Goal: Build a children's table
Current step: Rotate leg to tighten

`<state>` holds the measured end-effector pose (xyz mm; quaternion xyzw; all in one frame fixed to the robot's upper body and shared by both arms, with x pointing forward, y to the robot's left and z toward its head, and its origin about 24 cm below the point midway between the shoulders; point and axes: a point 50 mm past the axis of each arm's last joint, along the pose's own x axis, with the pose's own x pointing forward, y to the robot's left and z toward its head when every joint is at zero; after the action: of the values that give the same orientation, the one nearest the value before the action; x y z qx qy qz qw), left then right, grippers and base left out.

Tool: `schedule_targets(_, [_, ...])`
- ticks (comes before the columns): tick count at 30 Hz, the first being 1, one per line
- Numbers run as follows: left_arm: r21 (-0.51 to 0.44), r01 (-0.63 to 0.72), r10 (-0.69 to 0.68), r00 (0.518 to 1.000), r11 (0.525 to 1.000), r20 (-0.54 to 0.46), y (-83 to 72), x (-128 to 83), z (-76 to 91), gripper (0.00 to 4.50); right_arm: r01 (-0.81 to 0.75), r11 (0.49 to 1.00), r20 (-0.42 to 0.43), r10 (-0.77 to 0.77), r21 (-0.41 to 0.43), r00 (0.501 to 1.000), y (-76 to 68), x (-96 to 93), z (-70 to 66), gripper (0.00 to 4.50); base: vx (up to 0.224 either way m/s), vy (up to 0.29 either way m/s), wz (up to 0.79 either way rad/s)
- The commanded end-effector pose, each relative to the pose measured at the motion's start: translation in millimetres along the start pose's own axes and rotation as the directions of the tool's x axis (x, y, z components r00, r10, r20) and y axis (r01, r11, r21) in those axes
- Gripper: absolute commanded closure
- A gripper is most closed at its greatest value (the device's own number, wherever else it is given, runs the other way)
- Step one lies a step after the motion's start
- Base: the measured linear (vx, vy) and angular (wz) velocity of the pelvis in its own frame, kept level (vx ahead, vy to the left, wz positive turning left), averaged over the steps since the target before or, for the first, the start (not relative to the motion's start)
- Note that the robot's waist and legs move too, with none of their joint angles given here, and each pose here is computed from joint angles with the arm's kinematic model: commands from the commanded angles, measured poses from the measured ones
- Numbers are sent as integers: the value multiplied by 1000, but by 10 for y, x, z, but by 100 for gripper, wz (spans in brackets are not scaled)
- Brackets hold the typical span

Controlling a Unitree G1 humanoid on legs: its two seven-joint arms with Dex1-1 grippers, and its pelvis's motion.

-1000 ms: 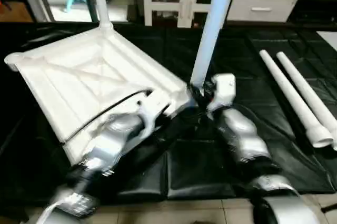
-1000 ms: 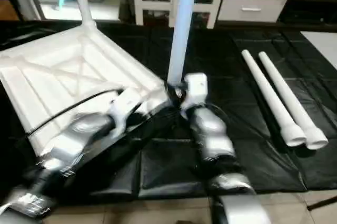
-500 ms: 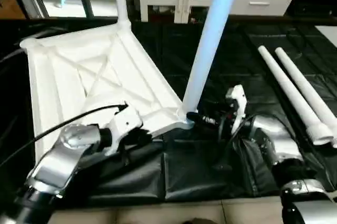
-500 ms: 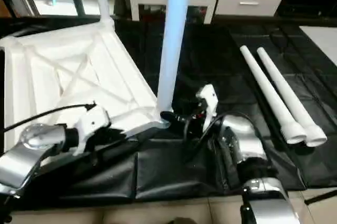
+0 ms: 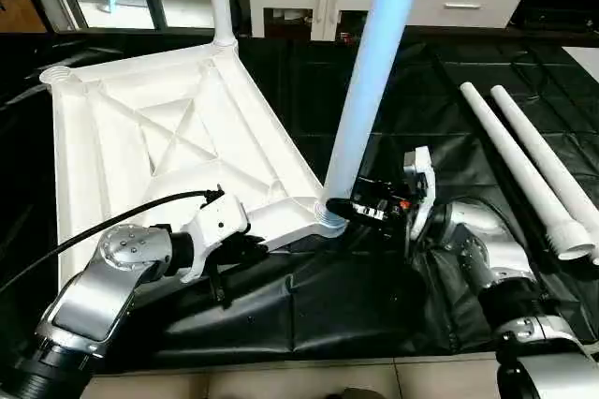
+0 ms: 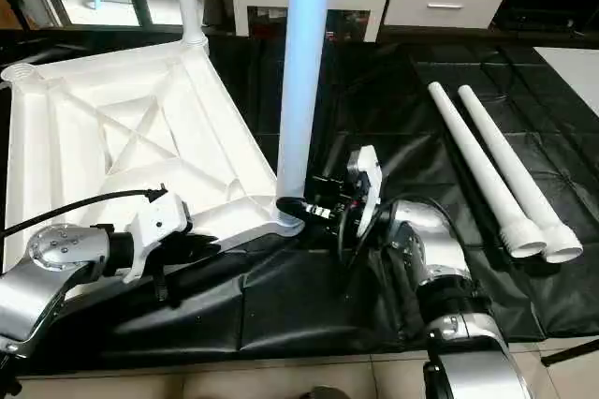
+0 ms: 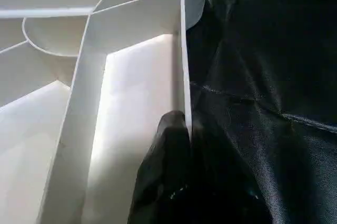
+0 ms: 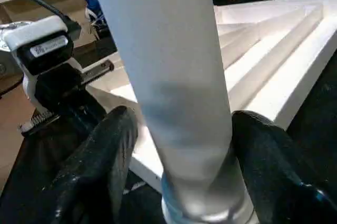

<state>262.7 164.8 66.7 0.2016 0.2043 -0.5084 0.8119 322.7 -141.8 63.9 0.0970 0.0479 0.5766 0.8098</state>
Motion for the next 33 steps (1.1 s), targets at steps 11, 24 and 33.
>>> schedule_targets(11, [-72,3,-8,998,997,-66,-54,133,-148,450,210,977,-30,-211,-48,977,-85,35,-107,242,0,0,0])
schedule_targets(24, [-190,-286,277,958,939,-72,123,737,237,450,797,604,-102,-794,-23,599,-101,349,-614,256,0,0,0])
schedule_targets(33, [-146,-188,189,982,971,-12,11,841,368,450,611,790,19,-613,59,790,76,723,-470,256,0,0,0])
